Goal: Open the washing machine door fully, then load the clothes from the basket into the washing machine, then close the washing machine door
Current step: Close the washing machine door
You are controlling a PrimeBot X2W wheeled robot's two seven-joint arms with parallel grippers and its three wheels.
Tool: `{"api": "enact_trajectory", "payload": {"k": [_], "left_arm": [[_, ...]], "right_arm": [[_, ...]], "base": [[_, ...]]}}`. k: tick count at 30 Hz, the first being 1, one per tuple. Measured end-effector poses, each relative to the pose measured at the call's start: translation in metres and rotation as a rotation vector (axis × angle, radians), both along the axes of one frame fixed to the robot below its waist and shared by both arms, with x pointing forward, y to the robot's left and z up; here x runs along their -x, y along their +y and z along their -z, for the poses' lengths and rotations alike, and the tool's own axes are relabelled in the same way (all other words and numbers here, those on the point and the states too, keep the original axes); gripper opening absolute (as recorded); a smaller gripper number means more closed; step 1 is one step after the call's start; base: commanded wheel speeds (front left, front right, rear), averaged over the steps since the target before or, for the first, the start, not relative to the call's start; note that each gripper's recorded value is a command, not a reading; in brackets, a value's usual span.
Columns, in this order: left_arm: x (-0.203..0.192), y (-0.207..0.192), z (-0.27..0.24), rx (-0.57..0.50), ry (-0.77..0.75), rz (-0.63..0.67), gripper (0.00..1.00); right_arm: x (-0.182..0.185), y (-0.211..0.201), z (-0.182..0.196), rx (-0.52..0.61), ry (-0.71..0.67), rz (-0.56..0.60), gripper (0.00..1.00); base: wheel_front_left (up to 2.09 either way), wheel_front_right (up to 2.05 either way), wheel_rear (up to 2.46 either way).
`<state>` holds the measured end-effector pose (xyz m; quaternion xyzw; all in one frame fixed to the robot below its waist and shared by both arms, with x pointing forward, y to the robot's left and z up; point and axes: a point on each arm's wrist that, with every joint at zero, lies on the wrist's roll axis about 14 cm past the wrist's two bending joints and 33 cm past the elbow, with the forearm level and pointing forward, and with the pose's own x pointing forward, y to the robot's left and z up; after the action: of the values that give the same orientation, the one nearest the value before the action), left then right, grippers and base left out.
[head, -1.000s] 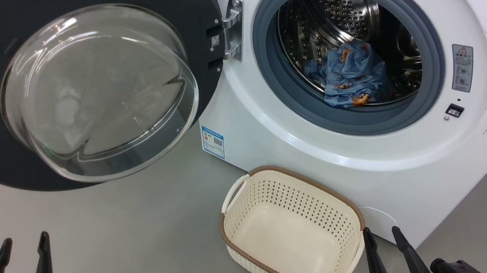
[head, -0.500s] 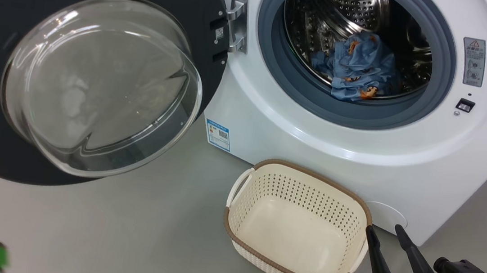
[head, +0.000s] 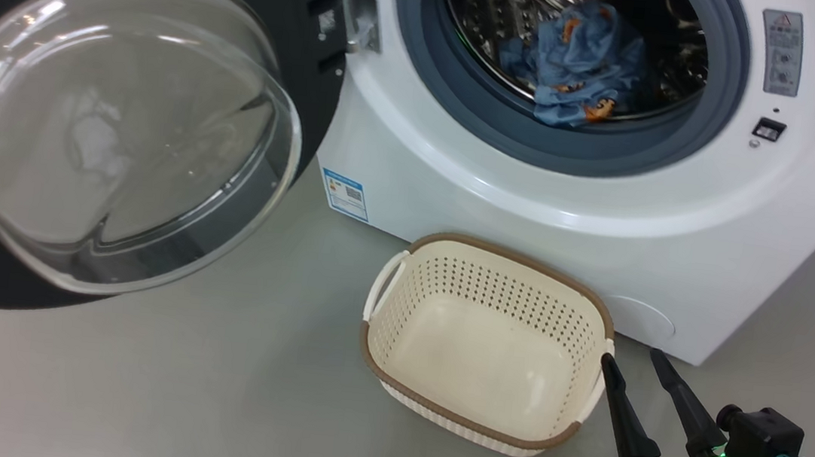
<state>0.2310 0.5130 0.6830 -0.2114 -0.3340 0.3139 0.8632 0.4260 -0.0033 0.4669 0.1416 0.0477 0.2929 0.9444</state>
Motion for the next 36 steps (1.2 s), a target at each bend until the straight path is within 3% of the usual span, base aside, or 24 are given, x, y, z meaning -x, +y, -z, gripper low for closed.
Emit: {"api": "enact_trajectory", "payload": {"k": [7,11,25,36], "left_arm": [[-0.033,0.029,-0.009,0.168,0.022,0.12,0.0],[-0.053,0.034,0.014,0.262,0.155,0.188,0.0],[-0.095,0.033,0.063,0.473,0.412,0.324,0.0],[-0.117,0.029,0.079,0.502,0.473,0.349,0.0]], "right_arm": [[-0.003,-0.007,0.014,0.012,0.027,0.006,1.0],[-0.009,-0.008,0.018,0.022,0.028,0.004,1.0],[-0.025,-0.005,0.035,0.037,0.039,-0.015,1.0],[-0.036,-0.007,0.049,0.039,0.056,-0.013,1.0]], "base": [[0.0,0.0,0.0],[0.0,0.0,0.0],[0.0,0.0,0.0],[0.0,0.0,0.0]]}}
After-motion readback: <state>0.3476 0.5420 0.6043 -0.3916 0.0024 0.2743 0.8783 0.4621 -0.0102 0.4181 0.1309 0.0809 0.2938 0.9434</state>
